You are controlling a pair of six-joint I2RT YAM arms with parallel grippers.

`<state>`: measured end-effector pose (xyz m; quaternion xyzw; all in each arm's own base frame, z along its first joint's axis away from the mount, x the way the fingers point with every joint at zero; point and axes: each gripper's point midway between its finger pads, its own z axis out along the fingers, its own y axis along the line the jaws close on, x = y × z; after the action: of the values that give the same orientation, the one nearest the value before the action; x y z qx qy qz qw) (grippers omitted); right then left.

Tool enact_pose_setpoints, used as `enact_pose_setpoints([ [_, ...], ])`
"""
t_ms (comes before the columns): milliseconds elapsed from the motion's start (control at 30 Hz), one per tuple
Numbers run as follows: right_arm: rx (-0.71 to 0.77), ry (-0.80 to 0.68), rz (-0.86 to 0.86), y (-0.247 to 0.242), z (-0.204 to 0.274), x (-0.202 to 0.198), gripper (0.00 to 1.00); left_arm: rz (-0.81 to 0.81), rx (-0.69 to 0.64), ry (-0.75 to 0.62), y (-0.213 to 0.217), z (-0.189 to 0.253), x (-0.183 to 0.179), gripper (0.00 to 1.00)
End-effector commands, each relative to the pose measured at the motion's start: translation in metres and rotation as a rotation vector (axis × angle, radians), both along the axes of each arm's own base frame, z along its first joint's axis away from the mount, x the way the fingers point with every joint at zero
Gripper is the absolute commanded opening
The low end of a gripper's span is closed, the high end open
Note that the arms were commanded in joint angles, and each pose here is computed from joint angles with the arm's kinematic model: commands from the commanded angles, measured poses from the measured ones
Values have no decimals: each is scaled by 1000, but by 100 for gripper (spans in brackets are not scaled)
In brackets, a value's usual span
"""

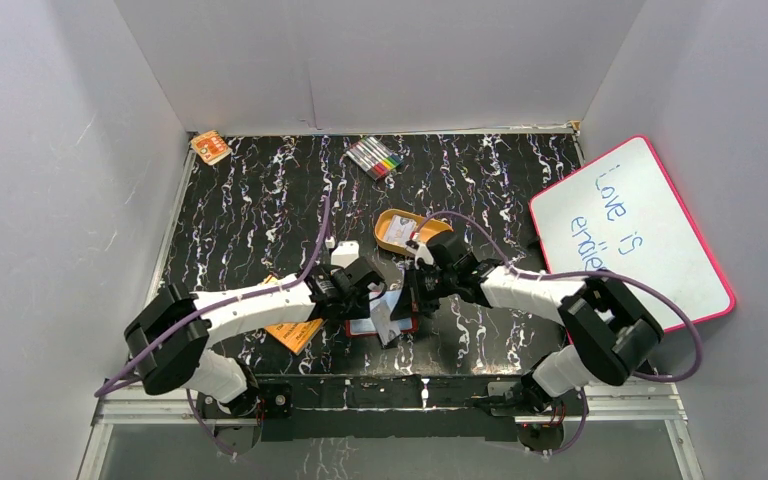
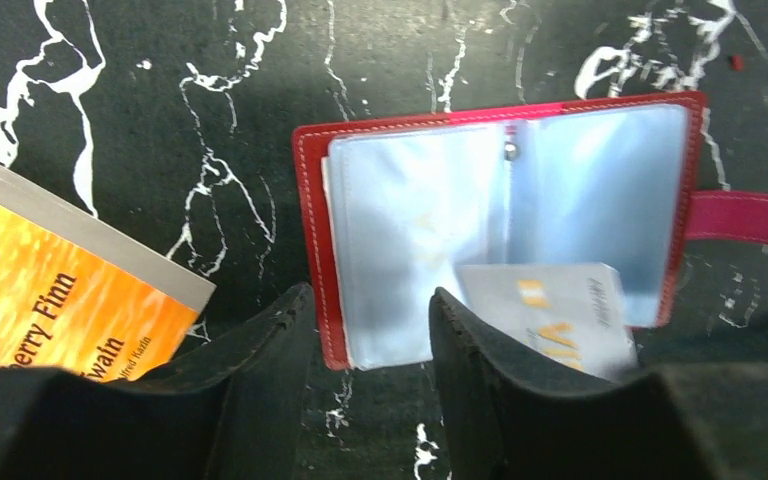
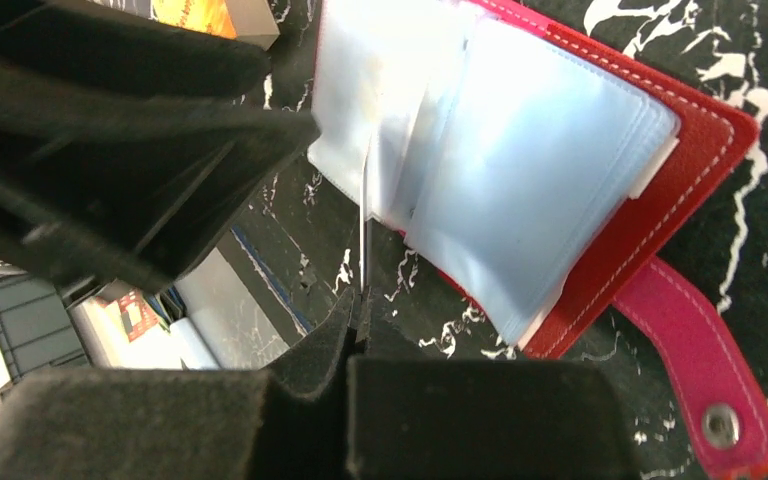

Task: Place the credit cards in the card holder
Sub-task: Insert the credit card into the card holder.

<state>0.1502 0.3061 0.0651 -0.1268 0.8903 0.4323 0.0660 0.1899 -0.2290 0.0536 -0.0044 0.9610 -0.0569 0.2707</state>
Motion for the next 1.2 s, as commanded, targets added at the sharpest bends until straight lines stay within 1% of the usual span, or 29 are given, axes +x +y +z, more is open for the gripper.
enact_pose_setpoints([
  [0,35,-114,-42,-3,37,13,0,54,26,-30,14,1,7,41],
  [167,23,-143,-131,-18,38,24,0,60,-90,-79,5,25,9,39],
  [267,47,-147,-155,-16,37,32,0,62,-129,-85,1,31,10,34],
  [400,65,-109,-144,-8,30,36,0,120,-107,-37,16,24,6,26],
  [500,87,-86,-145,-3,27,37,0,155,-92,3,32,12,-2,22],
  [733,81,-46,-134,-2,16,33,0,197,-50,66,58,-14,-21,19],
  [967,59,-13,-152,-6,7,29,0,186,-29,117,58,-32,-29,18],
  [1167,56,9,-163,-9,2,26,0,178,-29,128,57,-36,-30,17],
])
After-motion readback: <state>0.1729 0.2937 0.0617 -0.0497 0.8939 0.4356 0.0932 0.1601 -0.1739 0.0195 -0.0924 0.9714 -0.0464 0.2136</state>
